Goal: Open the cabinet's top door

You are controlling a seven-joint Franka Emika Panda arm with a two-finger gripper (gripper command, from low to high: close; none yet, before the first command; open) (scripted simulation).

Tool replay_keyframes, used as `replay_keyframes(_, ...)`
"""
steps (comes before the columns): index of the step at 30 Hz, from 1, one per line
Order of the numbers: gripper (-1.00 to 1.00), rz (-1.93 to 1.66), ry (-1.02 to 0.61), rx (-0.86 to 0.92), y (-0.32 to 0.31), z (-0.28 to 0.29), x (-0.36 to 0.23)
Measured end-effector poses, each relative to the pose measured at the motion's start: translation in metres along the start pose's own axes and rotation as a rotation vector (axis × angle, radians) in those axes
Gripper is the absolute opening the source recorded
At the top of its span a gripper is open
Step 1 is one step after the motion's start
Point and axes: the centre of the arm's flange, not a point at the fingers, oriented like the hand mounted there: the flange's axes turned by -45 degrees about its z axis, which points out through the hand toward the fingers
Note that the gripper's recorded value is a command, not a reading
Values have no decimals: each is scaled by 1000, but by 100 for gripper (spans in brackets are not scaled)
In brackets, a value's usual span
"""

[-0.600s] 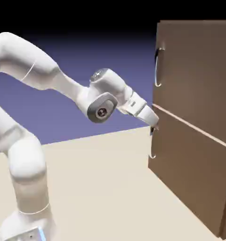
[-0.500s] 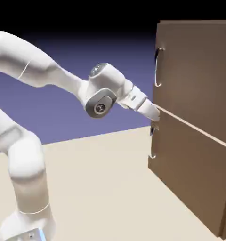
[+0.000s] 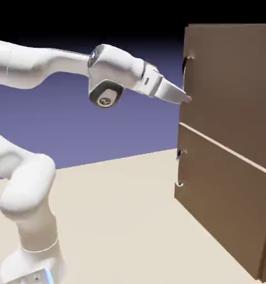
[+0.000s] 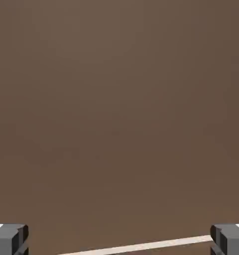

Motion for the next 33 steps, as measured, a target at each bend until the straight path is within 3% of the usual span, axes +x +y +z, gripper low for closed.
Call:
replay_keyframes(17, 0, -10, 257, 21, -77, -21, 19)
replay_keyframes(33, 0, -80, 382, 56, -155, 61, -35)
